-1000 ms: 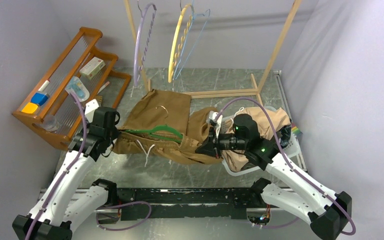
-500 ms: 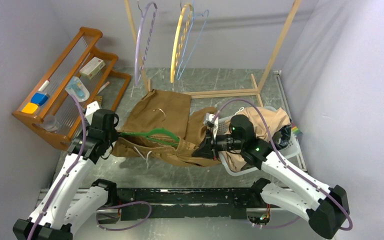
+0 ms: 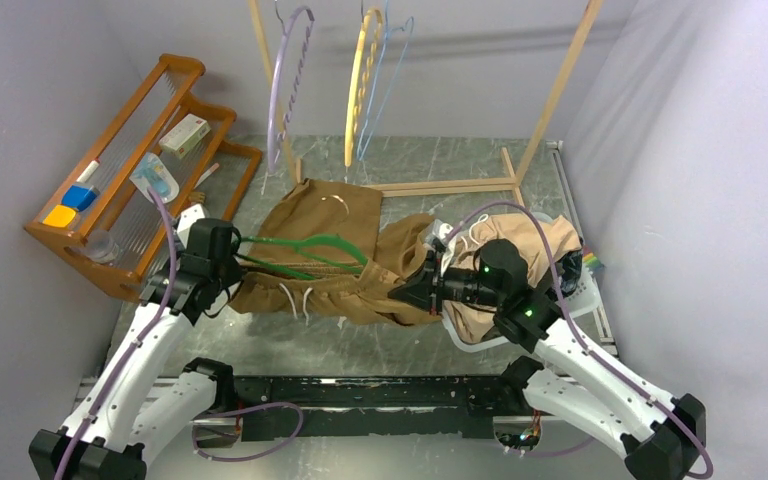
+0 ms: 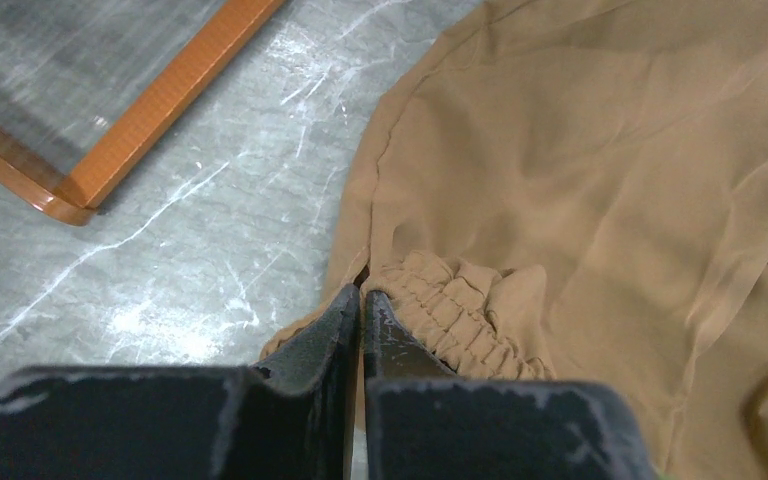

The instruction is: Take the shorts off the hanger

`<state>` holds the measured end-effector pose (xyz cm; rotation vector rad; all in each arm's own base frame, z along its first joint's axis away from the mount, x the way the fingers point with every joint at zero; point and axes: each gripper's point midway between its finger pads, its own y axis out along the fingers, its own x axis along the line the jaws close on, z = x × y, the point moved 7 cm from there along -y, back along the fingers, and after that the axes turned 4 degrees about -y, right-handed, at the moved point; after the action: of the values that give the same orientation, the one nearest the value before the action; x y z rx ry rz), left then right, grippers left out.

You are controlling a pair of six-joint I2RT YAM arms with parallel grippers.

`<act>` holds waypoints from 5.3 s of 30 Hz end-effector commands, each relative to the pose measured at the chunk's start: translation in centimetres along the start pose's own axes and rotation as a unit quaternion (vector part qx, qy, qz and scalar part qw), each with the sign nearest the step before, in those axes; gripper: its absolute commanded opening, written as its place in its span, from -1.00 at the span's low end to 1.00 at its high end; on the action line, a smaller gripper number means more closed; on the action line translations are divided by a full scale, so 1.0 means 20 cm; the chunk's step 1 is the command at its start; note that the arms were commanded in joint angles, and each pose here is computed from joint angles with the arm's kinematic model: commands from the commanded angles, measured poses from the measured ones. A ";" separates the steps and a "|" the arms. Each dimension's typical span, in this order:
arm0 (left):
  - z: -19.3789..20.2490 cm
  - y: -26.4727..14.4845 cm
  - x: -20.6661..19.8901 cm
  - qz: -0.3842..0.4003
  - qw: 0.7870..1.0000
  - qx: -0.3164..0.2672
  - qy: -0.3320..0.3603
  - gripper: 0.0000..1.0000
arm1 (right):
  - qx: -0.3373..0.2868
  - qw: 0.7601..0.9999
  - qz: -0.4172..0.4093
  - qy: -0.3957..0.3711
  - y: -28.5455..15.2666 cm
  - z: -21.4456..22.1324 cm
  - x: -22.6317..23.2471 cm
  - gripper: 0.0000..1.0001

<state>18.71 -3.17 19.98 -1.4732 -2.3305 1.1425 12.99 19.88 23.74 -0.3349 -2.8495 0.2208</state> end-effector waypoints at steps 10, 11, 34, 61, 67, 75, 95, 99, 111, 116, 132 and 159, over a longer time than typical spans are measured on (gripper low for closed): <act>0.02 -0.05 -0.06 0.083 0.996 0.030 -0.009 -0.21 | 0.007 1.000 -0.013 0.006 0.09 -0.06 -0.05 -1.00; 0.02 -0.06 -0.06 0.084 0.996 0.031 -0.018 0.01 | 0.010 1.000 -0.009 0.012 0.10 -0.05 -0.06 -1.00; -0.01 -0.09 0.05 0.001 0.994 -0.022 -0.107 0.33 | -0.065 0.987 0.145 0.032 0.04 -0.10 -0.18 -1.00; 0.13 -0.33 -0.40 0.518 0.846 0.109 -0.063 0.37 | 0.051 0.987 0.133 0.069 0.36 0.07 -0.16 -1.00; 0.14 -0.38 -0.44 0.557 0.820 0.126 -0.035 0.39 | 0.052 0.991 0.105 0.068 0.43 0.06 -0.11 -1.00; 0.20 -0.34 -0.50 0.523 0.839 0.147 -0.042 0.32 | 0.050 0.995 0.062 0.065 0.45 0.06 -0.04 -1.00; 0.21 -0.23 -0.52 0.339 0.923 0.138 -0.120 -0.37 | 0.105 0.991 0.073 0.033 0.44 0.12 -0.01 -1.00; 0.22 -0.22 -0.50 0.335 0.924 0.136 -0.126 -0.58 | 0.109 0.990 0.067 0.052 0.45 0.09 0.01 -0.78; 0.22 -0.25 -0.47 0.348 0.913 0.131 -0.166 -0.86 | 0.121 0.989 0.030 0.083 0.48 0.11 0.05 -0.10; 0.23 -0.25 -0.46 0.336 0.919 0.134 -0.159 -0.86 | 0.114 0.988 0.047 0.090 0.50 0.09 0.03 0.09; 0.19 -0.25 -0.37 0.282 0.946 0.095 -0.131 -0.86 | 0.126 0.985 0.050 0.103 0.54 0.10 0.03 -1.00; 0.00 -0.42 -0.31 0.295 0.943 0.019 -0.155 -0.86 | 0.080 0.933 0.269 0.226 0.38 0.38 -0.13 -1.00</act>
<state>15.81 -10.52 25.45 -2.1427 -2.0257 1.6565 14.90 23.42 13.90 -1.1474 -2.1646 0.4736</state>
